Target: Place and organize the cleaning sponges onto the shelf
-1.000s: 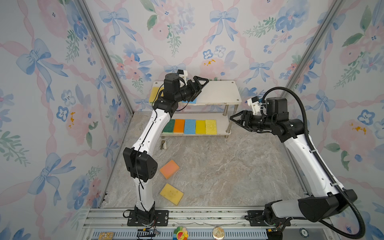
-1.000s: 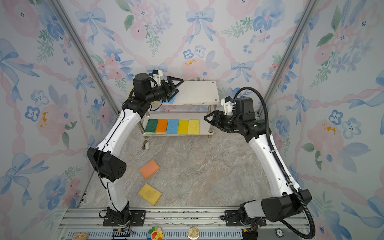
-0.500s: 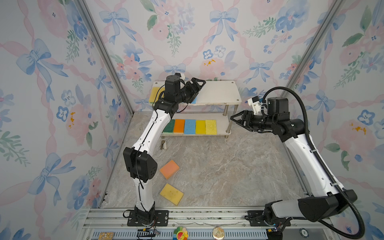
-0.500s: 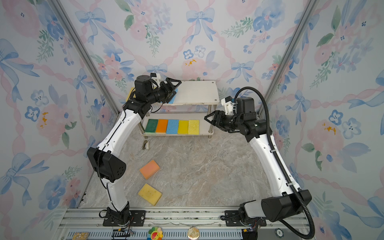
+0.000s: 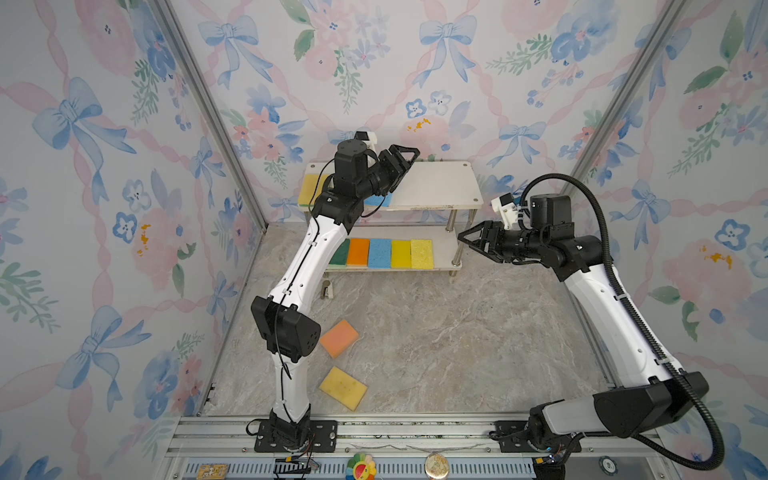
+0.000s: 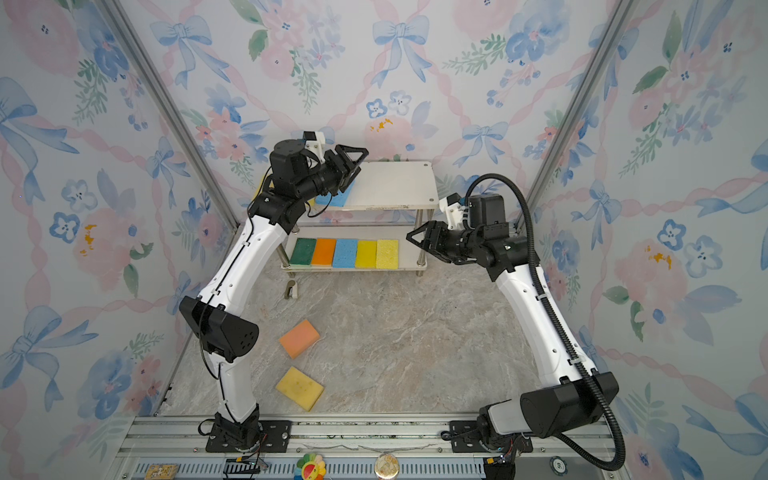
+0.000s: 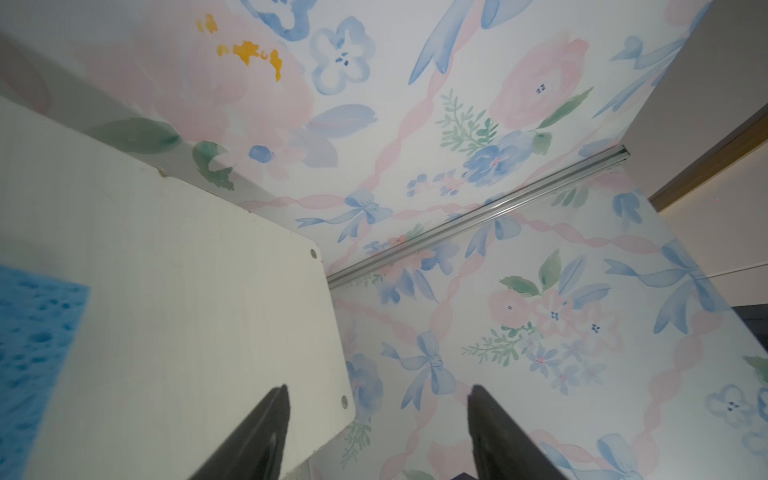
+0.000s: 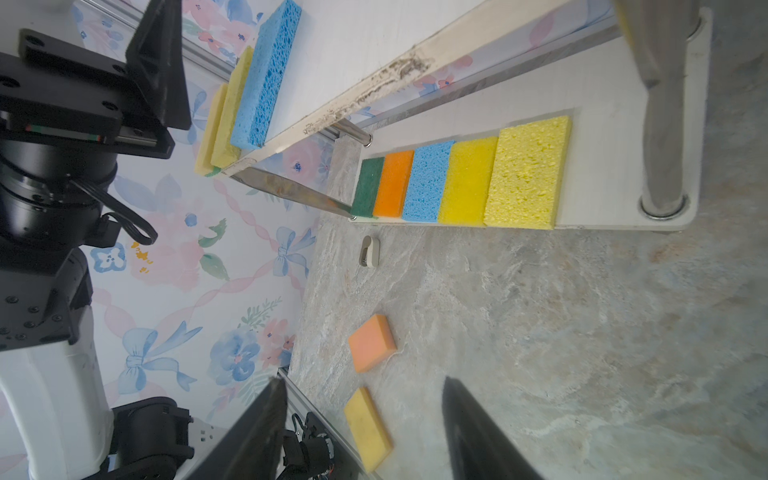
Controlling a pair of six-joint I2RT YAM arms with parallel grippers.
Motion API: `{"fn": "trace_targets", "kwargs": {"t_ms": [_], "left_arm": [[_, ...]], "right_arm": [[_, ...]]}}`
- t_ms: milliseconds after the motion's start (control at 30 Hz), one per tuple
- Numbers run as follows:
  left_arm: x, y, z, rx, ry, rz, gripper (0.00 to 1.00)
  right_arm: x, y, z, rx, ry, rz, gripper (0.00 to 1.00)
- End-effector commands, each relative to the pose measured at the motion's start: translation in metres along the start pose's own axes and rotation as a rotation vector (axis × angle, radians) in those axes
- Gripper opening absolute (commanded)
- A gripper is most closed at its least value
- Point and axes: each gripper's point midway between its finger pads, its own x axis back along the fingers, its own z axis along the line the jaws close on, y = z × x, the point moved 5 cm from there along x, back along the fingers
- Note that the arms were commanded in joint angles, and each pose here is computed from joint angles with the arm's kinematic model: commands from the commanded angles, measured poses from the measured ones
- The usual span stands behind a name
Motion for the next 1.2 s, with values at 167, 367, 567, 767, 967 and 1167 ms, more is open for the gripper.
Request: {"fn": "trace_targets", "kwargs": {"t_ms": [167, 367, 567, 767, 967, 1167], "left_arm": [[-0.040, -0.017, 0.029, 0.044, -0.006, 0.072, 0.23], [-0.055, -0.016, 0.052, 0.066, 0.019, 0.070, 0.14], [-0.062, -0.015, 0.072, 0.083, 0.056, 0.059, 0.12], [-0.063, -0.009, 0.081, 0.085, 0.085, 0.019, 0.12], [-0.064, -0.001, 0.087, 0.080, 0.099, -0.022, 0.12], [-0.063, 0.005, 0.089, 0.075, 0.105, -0.044, 0.12]], "right_arm": [[0.002, -0.001, 0.000, 0.014, 0.017, -0.001, 0.62], [0.006, -0.006, -0.001, 0.015, 0.012, -0.003, 0.62], [0.009, -0.006, -0.003, 0.012, 0.009, -0.012, 0.63], [0.007, -0.006, -0.005, 0.007, 0.009, -0.004, 0.63], [0.005, -0.005, -0.006, 0.005, 0.013, 0.002, 0.63], [0.004, -0.006, -0.006, 0.002, 0.020, 0.008, 0.63]]}}
